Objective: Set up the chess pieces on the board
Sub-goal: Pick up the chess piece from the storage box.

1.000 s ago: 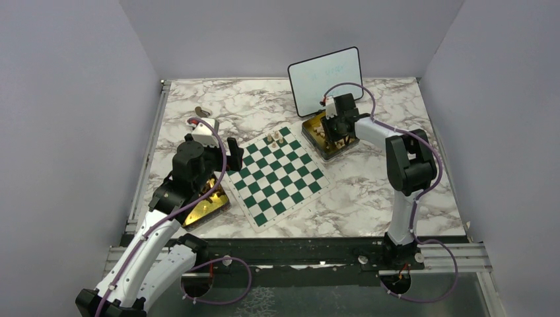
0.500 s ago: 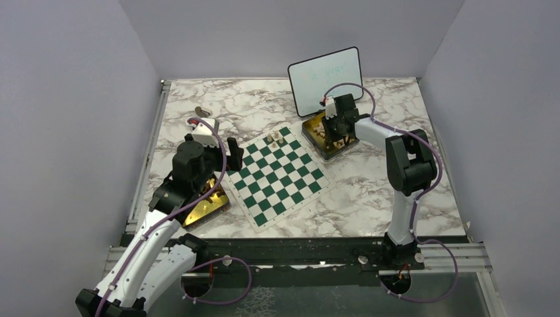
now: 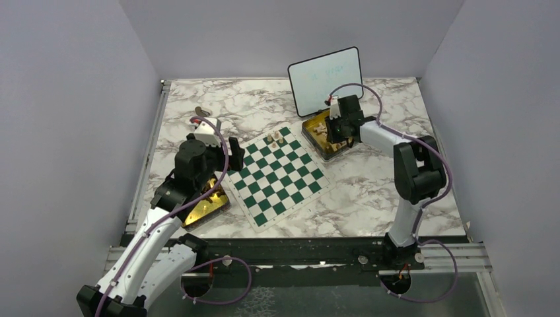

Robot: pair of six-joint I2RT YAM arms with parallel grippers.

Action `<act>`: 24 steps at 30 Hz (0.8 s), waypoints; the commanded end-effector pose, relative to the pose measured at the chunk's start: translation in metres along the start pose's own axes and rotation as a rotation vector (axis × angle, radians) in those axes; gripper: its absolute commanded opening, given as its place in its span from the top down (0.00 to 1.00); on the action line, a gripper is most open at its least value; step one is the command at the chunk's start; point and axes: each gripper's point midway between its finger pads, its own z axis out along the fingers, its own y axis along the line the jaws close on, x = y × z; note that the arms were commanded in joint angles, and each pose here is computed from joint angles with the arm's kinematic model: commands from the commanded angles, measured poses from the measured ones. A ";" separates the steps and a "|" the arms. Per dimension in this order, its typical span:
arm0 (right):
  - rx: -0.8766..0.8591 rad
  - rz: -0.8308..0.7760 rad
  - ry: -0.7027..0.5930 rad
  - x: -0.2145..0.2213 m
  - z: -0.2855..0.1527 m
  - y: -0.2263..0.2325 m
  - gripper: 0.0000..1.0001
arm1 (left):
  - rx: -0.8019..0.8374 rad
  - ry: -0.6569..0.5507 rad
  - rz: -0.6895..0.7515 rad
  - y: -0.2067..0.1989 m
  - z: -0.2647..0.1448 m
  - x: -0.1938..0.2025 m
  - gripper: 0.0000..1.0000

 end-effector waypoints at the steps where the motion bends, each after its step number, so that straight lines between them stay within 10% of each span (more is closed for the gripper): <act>1: 0.017 0.046 -0.053 -0.013 -0.023 0.000 0.86 | 0.037 0.007 -0.005 -0.008 0.003 0.002 0.01; 24: -0.526 0.122 -0.379 -0.055 -0.140 0.130 0.86 | 0.428 0.372 -0.446 -0.115 0.040 -0.002 0.22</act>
